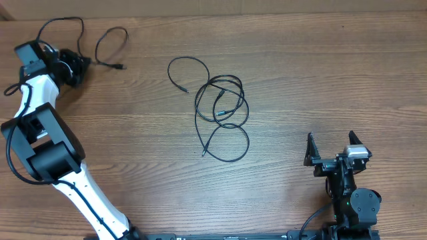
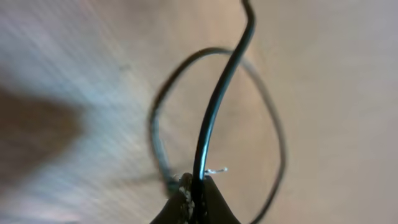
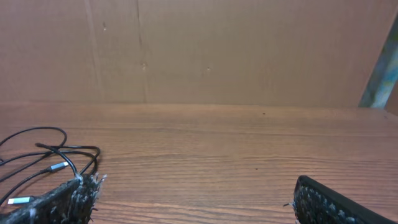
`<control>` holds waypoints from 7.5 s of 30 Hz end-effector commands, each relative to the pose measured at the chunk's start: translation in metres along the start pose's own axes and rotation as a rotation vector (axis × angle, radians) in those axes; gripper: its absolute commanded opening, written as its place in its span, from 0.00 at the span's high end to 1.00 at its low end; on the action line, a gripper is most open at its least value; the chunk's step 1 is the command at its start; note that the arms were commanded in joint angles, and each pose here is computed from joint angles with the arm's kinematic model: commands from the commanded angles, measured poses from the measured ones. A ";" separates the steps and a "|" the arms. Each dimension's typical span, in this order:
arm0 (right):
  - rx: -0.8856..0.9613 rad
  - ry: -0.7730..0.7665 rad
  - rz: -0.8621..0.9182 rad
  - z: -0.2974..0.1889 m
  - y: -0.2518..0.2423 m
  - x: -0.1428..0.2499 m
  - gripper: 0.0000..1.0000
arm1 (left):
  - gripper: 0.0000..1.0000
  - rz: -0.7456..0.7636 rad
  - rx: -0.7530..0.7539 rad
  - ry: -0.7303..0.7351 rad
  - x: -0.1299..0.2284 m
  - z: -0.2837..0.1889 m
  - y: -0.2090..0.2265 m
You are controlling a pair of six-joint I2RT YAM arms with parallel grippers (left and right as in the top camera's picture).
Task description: Untangle cables
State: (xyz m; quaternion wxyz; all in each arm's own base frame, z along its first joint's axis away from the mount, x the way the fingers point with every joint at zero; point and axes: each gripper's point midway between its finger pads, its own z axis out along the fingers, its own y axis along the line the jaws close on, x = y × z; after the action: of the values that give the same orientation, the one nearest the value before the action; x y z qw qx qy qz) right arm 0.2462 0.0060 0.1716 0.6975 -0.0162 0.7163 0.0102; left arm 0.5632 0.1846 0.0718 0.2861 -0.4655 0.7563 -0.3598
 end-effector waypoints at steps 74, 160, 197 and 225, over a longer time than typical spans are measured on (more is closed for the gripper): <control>-0.003 -0.003 0.003 0.000 0.001 0.002 0.00 | 0.96 0.513 -0.317 0.071 0.081 0.062 0.032; -0.003 -0.003 0.003 0.000 0.001 0.002 0.00 | 0.88 0.523 -0.196 -0.058 0.043 -0.010 -0.050; -0.003 -0.003 0.003 0.000 0.001 0.002 0.00 | 0.10 0.914 -0.696 0.596 0.368 -0.018 -0.004; -0.003 -0.003 0.003 0.000 0.001 0.002 0.00 | 0.50 0.838 -0.734 0.565 0.377 0.023 0.026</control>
State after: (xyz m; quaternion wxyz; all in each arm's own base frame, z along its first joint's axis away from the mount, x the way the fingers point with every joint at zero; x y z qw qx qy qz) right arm 0.2462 0.0060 0.1716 0.6975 -0.0159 0.7163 0.0102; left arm 0.4179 -0.1580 0.0186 0.0268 -0.0704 0.9956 -0.0552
